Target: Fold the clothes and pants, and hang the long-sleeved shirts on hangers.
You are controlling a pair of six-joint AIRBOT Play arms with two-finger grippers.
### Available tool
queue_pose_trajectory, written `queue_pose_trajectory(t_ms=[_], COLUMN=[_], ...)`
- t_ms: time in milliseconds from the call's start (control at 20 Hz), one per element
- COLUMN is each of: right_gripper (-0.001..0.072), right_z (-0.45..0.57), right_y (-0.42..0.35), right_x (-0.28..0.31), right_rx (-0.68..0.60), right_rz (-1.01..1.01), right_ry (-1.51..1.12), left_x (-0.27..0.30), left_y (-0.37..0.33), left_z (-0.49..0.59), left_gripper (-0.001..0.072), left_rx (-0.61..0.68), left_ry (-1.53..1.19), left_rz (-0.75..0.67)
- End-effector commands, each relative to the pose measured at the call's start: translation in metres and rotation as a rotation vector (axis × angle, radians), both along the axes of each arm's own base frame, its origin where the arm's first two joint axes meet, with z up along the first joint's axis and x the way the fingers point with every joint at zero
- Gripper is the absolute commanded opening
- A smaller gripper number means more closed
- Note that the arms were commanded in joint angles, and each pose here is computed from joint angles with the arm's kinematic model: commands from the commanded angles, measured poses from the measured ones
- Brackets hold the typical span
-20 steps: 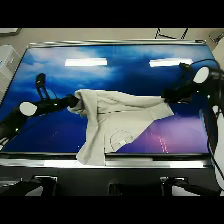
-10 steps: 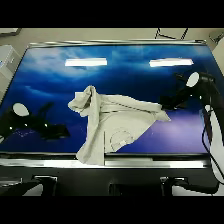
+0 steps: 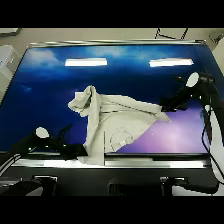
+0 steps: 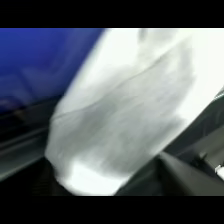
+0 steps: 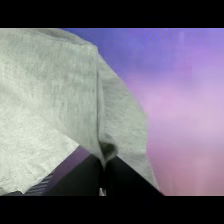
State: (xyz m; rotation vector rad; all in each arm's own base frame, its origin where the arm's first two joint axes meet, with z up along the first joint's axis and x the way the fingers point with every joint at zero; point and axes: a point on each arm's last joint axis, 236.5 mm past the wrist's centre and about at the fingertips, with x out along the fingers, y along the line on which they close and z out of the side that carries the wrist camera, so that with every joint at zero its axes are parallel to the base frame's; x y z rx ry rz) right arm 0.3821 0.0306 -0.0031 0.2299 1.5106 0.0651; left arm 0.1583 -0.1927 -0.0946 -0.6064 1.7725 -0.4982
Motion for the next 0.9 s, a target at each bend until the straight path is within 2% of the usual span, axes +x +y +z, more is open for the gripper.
queue_pose_trajectory(t_ms=[0, 50, 200, 300, 350, 450, 550, 650, 750, 850], right_gripper=[0.0041, 0.0041, 0.0040, 0.0040, 0.0040, 0.0040, 0.0040, 0.0040, 0.0040, 0.0040], right_z=[0.000, 0.000, 0.017, 0.071, 0.112, 0.234, 0.380, 0.507, 0.578, 0.606], right_y=[0.000, 0.001, -0.001, -0.023, -0.032, -0.052, -0.061, -0.060, -0.055, -0.051], right_x=[-0.003, -0.003, 0.009, 0.044, 0.064, 0.096, 0.086, 0.032, -0.033, -0.081], right_rx=[0.002, 0.006, 0.000, -0.077, -0.110, -0.150, -0.158, -0.165, -0.168, -0.175], right_rz=[-0.001, -0.001, 0.032, 0.034, 0.012, -0.071, -0.152, -0.196, -0.212, -0.216], right_ry=[0.011, 0.012, -0.070, -0.262, -0.395, -0.749, -1.151, -1.515, -1.746, -1.833], left_x=[0.025, 0.033, 0.081, 0.138, 0.166, 0.195, 0.161, 0.093, 0.046, 0.033], left_y=[-0.020, -0.023, -0.029, -0.008, 0.010, 0.056, 0.098, 0.118, 0.119, 0.117], left_z=[-0.003, 0.004, 0.067, 0.155, 0.218, 0.386, 0.566, 0.680, 0.721, 0.724], left_gripper=[0.0075, 0.0028, 0.0026, 0.0026, 0.0026, 0.0026, 0.0027, 0.0027, 0.0027, 0.0027], left_rx=[-0.021, -0.040, -0.078, 0.028, 0.098, 0.204, 0.182, 0.096, 0.027, -0.004], left_ry=[-0.092, -0.140, -0.402, -0.720, -0.908, -1.314, -1.712, -1.992, -2.108, -2.118], left_rz=[0.099, 0.070, -0.024, -0.045, -0.018, 0.150, 0.385, 0.532, 0.557, 0.556])
